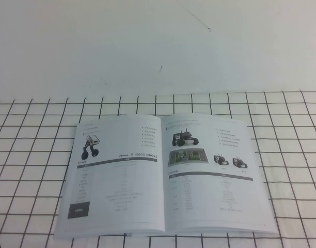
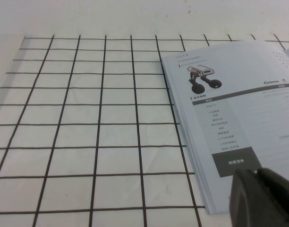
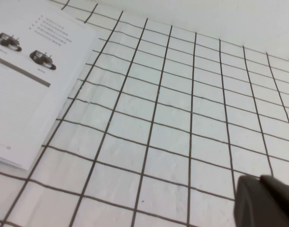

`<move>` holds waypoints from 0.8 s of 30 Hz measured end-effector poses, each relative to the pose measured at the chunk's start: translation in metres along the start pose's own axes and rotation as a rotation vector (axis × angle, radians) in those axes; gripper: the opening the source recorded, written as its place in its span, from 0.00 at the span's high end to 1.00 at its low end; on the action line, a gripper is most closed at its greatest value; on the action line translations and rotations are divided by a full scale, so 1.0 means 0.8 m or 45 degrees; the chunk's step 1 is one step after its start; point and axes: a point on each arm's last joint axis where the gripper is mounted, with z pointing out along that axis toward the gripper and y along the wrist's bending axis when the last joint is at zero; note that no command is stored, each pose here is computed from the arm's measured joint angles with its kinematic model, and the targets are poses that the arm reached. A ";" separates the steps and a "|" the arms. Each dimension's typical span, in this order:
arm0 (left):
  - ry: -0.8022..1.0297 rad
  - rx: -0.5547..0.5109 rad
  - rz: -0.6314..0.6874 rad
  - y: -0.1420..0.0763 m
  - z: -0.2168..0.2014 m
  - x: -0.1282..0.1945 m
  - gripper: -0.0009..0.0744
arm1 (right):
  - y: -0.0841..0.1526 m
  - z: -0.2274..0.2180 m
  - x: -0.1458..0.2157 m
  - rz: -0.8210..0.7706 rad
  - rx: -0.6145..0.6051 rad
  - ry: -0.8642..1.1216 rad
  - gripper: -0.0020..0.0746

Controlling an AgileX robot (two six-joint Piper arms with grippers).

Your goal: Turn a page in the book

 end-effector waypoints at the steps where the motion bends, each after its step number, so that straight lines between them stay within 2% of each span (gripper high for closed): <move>1: 0.000 0.000 0.000 0.000 0.000 0.000 0.99 | 0.000 0.000 0.000 0.000 0.000 0.000 0.97; 16: -0.037 0.003 0.000 0.000 0.000 -0.003 0.99 | 0.001 0.001 -0.002 0.027 -0.004 -0.040 0.97; 20: -0.146 0.029 -0.055 -0.002 0.000 -0.012 0.99 | -0.002 -0.001 -0.017 0.061 0.020 -0.202 0.97; 24: -0.386 0.077 -0.218 -0.004 -0.005 -0.033 0.99 | -0.008 -0.007 -0.040 0.070 0.085 -0.477 0.97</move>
